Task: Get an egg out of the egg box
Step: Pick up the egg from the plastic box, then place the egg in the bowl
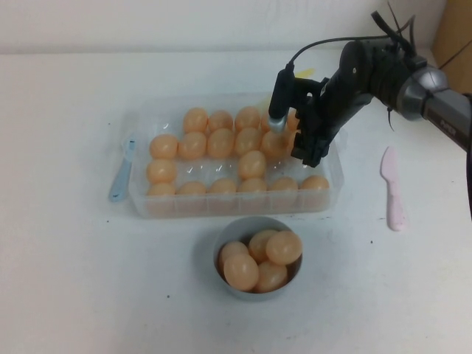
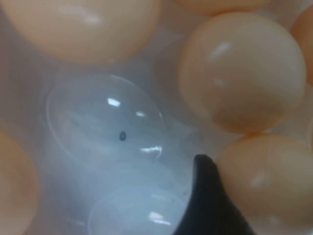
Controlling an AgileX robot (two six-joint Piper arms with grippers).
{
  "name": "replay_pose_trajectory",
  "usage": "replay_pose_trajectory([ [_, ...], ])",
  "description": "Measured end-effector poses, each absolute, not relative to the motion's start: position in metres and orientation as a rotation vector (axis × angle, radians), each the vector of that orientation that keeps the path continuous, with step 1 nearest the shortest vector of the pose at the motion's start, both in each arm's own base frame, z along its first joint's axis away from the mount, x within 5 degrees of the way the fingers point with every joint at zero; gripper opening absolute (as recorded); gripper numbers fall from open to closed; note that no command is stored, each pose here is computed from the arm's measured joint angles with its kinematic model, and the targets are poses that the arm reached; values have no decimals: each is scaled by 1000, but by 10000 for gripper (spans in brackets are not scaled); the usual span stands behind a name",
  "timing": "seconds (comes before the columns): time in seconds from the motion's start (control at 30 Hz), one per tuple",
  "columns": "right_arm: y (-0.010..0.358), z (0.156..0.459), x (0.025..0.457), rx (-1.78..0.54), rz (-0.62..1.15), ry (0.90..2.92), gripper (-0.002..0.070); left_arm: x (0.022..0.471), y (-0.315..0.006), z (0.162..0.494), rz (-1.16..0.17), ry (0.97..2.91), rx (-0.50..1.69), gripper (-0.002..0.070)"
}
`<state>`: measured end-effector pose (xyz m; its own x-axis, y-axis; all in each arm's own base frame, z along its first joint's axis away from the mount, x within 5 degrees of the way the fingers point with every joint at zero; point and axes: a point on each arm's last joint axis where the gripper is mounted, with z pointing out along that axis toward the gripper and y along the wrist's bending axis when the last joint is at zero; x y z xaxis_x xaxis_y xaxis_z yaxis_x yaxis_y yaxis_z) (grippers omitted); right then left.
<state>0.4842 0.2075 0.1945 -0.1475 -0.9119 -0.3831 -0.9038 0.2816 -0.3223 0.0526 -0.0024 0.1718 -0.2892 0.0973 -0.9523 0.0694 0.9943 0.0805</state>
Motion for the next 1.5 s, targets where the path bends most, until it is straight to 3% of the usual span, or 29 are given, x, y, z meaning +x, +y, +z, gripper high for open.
replay_pose_trajectory([
  [0.33,206,207,479,-1634,-8,2057,373,53,-2,172,27,1866,121,-4],
  [0.77,193,313,424,-1664,120,2051,372,53,-2,172,27,1866,121,-4],
  [0.97,208,350,388,-1670,182,1967,372,53,-2,172,27,1866,121,-4],
  [1.1,226,347,358,-1755,235,1949,371,53,-2,172,27,1866,121,-4],
  [1.3,252,311,326,-1915,322,1982,371,53,-2,172,27,1866,121,-5],
  [1.5,261,283,327,-1881,337,1994,371,53,-2,172,27,1866,121,-5],
])
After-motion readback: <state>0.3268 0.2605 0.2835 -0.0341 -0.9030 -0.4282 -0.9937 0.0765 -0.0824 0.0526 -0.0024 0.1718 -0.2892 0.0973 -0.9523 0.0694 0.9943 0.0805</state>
